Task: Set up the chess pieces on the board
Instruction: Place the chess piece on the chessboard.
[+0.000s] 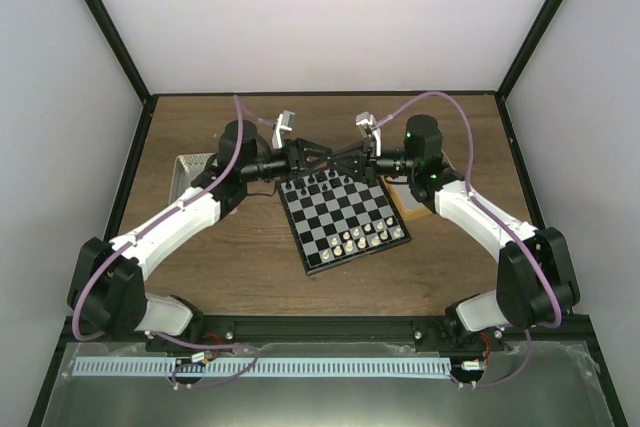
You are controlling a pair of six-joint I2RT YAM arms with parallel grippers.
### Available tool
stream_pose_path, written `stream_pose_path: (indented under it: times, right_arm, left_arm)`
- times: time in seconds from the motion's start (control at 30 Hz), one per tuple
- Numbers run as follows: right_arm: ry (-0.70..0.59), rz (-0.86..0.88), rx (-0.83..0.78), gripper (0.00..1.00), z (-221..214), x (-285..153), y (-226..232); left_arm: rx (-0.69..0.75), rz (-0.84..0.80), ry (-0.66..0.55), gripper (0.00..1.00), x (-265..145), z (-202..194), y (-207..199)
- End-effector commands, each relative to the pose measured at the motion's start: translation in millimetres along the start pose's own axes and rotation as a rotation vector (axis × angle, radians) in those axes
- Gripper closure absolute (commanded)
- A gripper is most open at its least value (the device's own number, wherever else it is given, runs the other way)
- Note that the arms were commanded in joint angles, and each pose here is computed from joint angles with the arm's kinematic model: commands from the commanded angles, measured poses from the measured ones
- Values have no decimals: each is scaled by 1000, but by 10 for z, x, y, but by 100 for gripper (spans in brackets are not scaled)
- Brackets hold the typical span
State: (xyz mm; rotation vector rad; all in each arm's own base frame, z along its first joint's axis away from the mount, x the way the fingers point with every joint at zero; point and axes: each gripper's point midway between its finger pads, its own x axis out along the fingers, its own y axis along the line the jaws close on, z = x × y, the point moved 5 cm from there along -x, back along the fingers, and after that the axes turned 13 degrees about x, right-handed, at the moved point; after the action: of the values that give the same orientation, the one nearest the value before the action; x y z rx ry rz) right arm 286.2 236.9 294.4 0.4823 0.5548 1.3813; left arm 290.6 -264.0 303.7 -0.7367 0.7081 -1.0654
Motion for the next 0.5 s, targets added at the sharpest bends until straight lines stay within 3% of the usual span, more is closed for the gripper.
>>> stream_pose_path:
  times: [0.0, 0.13, 0.47]
  right_arm:
    - [-3, 27, -78, 83, 125, 3, 149]
    - [13, 29, -83, 83, 106, 10, 147]
    - [54, -1, -83, 83, 86, 24, 92]
  left_arm:
    - [-7, 0, 16, 66, 34, -21, 31]
    - [-21, 4, 29, 69, 60, -38, 69]
    - [-27, -36, 96, 94, 119, -180, 96]
